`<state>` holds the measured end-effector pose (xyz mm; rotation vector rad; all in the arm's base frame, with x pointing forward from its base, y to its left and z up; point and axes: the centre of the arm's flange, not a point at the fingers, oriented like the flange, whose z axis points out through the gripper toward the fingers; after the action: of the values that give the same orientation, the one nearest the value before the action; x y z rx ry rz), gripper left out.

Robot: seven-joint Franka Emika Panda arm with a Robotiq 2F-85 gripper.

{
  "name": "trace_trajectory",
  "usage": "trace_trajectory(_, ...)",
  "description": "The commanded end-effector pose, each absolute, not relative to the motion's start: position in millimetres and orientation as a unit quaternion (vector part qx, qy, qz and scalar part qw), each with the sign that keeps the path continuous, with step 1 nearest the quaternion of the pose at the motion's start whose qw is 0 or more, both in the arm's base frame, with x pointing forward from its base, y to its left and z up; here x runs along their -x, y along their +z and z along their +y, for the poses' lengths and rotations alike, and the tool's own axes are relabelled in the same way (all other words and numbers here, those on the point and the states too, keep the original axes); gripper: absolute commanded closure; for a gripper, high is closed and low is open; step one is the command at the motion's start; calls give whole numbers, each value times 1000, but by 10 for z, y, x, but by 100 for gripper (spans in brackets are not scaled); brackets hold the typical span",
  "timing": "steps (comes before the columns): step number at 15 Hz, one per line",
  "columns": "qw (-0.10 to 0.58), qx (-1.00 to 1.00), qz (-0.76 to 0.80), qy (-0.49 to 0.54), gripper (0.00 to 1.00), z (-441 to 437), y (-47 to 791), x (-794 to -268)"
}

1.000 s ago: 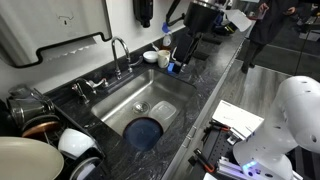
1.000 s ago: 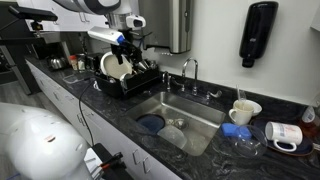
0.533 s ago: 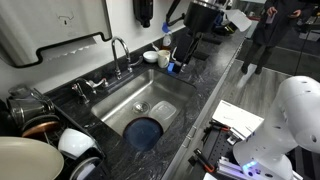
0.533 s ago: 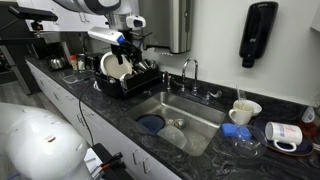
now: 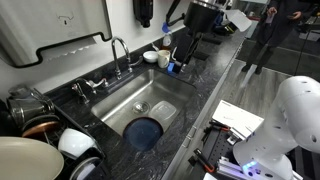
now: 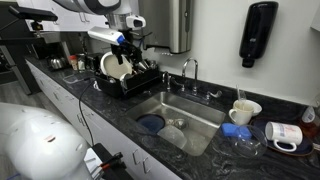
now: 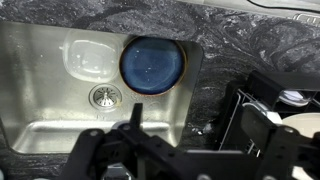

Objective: Use the right faucet handle to open the faucet.

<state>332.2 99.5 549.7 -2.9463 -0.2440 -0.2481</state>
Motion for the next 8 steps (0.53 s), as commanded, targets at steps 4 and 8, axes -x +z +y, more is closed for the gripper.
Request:
trace_trajectory(4, 83, 987, -96, -99, 0, 1033, 5086, -3672)
trace_trajectory(8, 78, 983, -86, -145, 0, 1053, 4859, -3958)
